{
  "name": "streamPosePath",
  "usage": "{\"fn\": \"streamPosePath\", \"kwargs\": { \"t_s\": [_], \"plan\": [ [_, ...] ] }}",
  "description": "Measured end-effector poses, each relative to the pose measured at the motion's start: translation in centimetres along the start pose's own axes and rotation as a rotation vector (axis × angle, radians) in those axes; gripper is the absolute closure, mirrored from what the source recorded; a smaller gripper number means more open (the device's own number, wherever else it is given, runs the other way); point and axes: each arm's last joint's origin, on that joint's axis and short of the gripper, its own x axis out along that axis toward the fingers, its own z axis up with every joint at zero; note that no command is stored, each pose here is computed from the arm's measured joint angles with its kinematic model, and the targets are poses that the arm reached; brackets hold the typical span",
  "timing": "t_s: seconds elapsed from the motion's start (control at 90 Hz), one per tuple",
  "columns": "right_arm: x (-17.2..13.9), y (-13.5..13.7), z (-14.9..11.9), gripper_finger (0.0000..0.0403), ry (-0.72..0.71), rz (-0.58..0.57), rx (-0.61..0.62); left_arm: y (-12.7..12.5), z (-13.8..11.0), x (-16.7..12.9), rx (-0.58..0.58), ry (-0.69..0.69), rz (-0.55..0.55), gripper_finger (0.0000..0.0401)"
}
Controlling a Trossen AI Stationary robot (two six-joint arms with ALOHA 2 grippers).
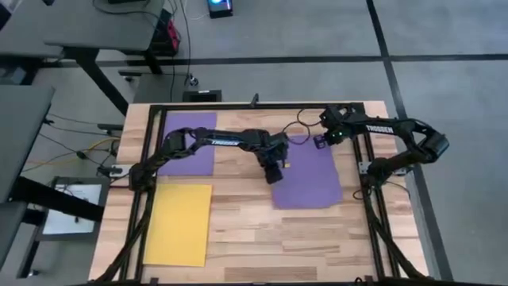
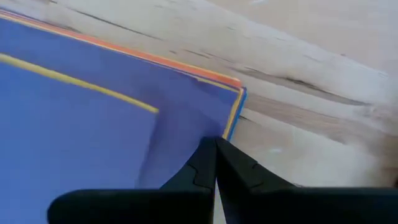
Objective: Organize paper
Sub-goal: Stack the purple paper on top of the other purple paper
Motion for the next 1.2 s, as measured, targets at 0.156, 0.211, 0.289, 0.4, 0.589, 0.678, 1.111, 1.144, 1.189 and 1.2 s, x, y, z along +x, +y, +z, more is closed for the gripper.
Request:
{"fn": "streamPosePath", "kwargs": {
  "t_s": [0.156,0.211,0.289,0.4,0.589,0.678,1.111,1.144,1.189,1.2],
  "plan": [
    [0.0,0.0,-0.1,0.0403,0.006,-0.003,-0.005,-0.1,-0.6,-1.5,-0.078,0.049,0.089,0.0401],
    [0.0,-0.1,-0.1,0.0403,0.009,-0.007,-0.005,0.2,-1.3,-2.4,-0.122,0.106,0.165,0.0401],
    [0.0,-0.1,-0.1,0.0403,0.009,-0.007,-0.003,0.3,-1.9,-3.6,-0.138,0.155,0.234,0.0401],
    [-0.1,-0.1,0.2,0.0403,0.004,-0.005,-0.008,-0.6,-1.4,-6.8,-0.113,0.059,0.235,0.0401],
    [-1.2,0.2,1.3,0.0403,-0.002,0.026,-0.020,-1.7,-0.5,-11.4,-0.078,-0.118,0.214,0.0401],
    [-2.3,0.6,1.8,0.0403,-0.011,0.116,-0.022,-1.7,-0.6,-11.9,-0.058,-0.118,0.226,0.0401],
    [-3.8,3.2,-1.3,0.0340,0.106,0.521,0.053,0.8,-2.7,-5.6,-0.049,-0.196,-0.024,0.0401],
    [-3.6,3.6,-1.7,0.0329,0.111,0.530,0.053,0.9,-3.0,-5.1,-0.051,-0.201,-0.040,0.0401],
    [-3.4,4.1,-2.0,0.0314,0.111,0.547,0.064,1.0,-3.3,-4.5,-0.056,-0.209,-0.046,0.0401],
    [-3.4,4.2,-2.1,0.0311,0.110,0.553,0.068,1.1,-3.4,-4.4,-0.058,-0.210,-0.047,0.0401]
  ]
}}
